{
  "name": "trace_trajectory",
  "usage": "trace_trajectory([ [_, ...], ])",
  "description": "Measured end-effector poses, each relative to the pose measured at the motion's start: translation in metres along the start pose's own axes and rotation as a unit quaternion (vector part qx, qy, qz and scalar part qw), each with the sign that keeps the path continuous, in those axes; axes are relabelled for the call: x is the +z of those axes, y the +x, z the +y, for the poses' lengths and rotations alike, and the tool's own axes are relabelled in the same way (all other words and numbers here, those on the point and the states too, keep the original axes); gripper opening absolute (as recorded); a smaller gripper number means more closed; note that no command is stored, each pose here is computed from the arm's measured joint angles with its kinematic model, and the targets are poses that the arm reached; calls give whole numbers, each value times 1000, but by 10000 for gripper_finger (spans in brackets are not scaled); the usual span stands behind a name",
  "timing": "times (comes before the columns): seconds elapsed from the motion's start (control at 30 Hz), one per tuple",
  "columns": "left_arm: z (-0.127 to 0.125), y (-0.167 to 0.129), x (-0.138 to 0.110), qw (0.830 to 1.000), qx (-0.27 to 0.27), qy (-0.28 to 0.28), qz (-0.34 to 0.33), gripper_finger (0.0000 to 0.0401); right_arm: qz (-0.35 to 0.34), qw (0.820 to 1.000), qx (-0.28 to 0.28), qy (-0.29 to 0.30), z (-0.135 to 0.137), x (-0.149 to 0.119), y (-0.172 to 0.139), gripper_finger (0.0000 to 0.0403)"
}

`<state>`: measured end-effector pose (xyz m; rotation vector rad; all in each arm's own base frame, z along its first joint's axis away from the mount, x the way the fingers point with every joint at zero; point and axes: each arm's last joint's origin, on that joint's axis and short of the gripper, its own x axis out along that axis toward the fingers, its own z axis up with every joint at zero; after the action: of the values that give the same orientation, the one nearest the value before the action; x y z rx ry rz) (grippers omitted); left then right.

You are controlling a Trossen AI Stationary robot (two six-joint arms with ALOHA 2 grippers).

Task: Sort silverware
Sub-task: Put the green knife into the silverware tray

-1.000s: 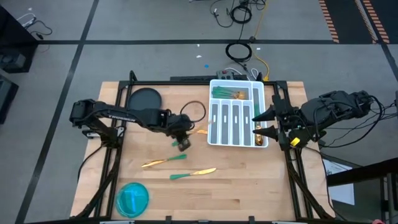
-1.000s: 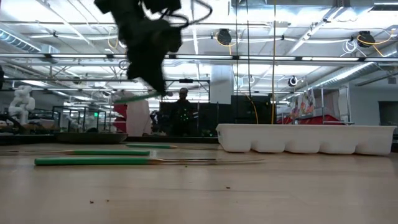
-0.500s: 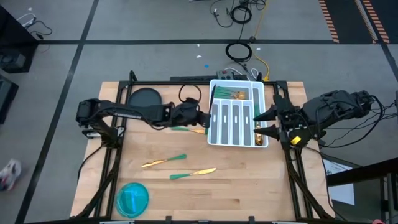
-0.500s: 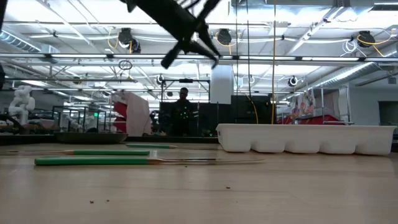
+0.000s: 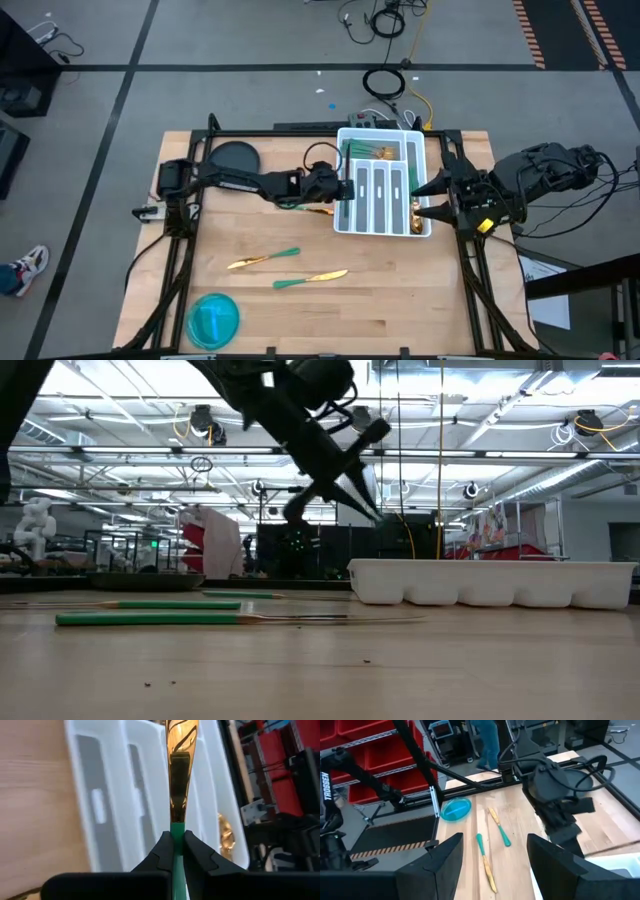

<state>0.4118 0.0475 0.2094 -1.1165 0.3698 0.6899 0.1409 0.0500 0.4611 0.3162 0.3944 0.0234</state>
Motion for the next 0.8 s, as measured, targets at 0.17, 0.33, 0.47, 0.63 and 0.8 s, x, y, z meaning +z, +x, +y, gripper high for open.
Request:
trace_trajectory([
  [0.17, -11, 18, -1, 999, 40, 11, 16, 20, 1, 1000, -1, -2, 0, 0, 0, 212],
  [0.33, -16, 29, -2, 995, 93, 20, 32, 20, 5, 1000, 7, -4, 0, -1, 0, 212],
  [0.47, -15, 32, -3, 992, 121, 10, 31, 20, 7, 1000, 11, -10, 0, -1, 0, 212],
  [0.63, -8, 32, -2, 988, 153, -3, 24, 20, 7, 1000, 11, -15, 0, -1, 0, 212],
  [0.8, -10, 33, 1, 989, 147, -12, -2, 20, 7, 1000, 11, -20, 0, -1, 0, 212],
])
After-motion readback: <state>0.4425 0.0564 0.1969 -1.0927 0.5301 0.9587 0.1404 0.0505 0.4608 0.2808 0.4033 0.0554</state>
